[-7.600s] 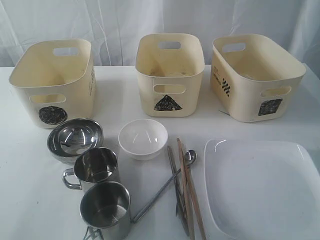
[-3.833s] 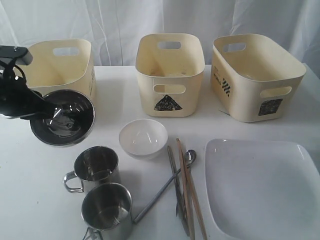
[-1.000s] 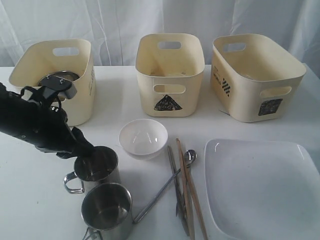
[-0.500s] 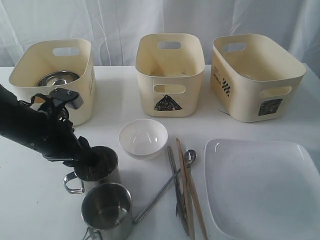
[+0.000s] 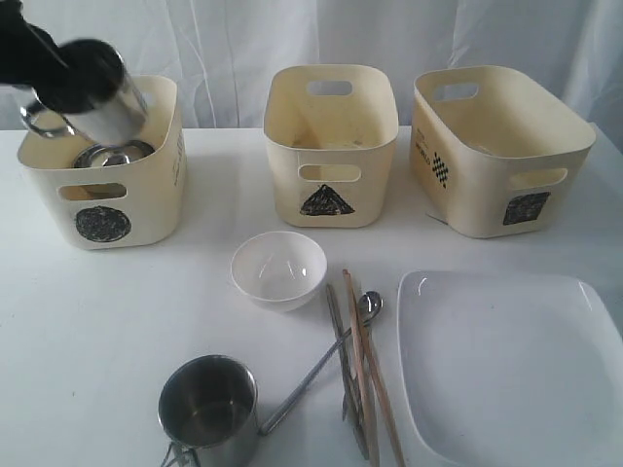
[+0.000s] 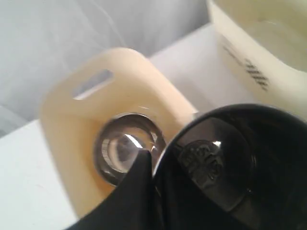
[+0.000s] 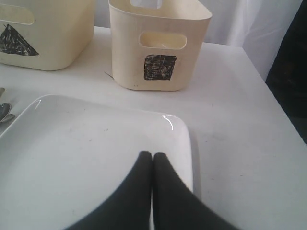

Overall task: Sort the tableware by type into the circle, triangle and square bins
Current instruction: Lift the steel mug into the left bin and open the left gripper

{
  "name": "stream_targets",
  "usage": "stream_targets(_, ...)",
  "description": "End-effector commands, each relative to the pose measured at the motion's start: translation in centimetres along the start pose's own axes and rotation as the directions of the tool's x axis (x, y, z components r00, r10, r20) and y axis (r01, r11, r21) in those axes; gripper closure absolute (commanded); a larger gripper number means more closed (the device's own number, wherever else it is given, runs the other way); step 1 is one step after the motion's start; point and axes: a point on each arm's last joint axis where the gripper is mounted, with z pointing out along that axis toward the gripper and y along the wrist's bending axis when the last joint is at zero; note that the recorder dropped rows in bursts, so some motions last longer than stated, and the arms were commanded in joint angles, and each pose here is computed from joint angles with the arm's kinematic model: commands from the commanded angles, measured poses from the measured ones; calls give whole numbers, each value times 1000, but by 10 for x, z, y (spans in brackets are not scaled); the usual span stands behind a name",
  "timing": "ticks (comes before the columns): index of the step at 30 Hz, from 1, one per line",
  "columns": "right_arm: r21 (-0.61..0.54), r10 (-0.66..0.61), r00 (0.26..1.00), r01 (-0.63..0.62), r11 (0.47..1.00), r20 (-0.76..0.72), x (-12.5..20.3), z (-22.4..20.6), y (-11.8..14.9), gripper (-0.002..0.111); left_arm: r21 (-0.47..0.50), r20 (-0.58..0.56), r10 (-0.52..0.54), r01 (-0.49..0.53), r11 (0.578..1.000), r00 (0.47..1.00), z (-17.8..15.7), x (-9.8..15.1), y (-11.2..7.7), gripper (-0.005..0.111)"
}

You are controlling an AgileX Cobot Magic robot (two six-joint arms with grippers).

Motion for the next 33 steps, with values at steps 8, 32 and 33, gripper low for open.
stream_targets(8, 0, -5, 1000, 5, 1000, 10, 0, 0, 0, 108, -14, -184, -97, 96, 995, 978, 129, 32, 57, 107)
stream_targets(32, 0, -5, 1000, 5, 1000, 10, 0, 0, 0, 108, 268, -110, -157, 181, 946, 981, -18, -13, 5, 72)
stream_targets(33, 0, -5, 1000, 5, 1000, 10, 0, 0, 0, 108, 287, -95, -163, 184, 940, 982, -30, -10, -3, 73)
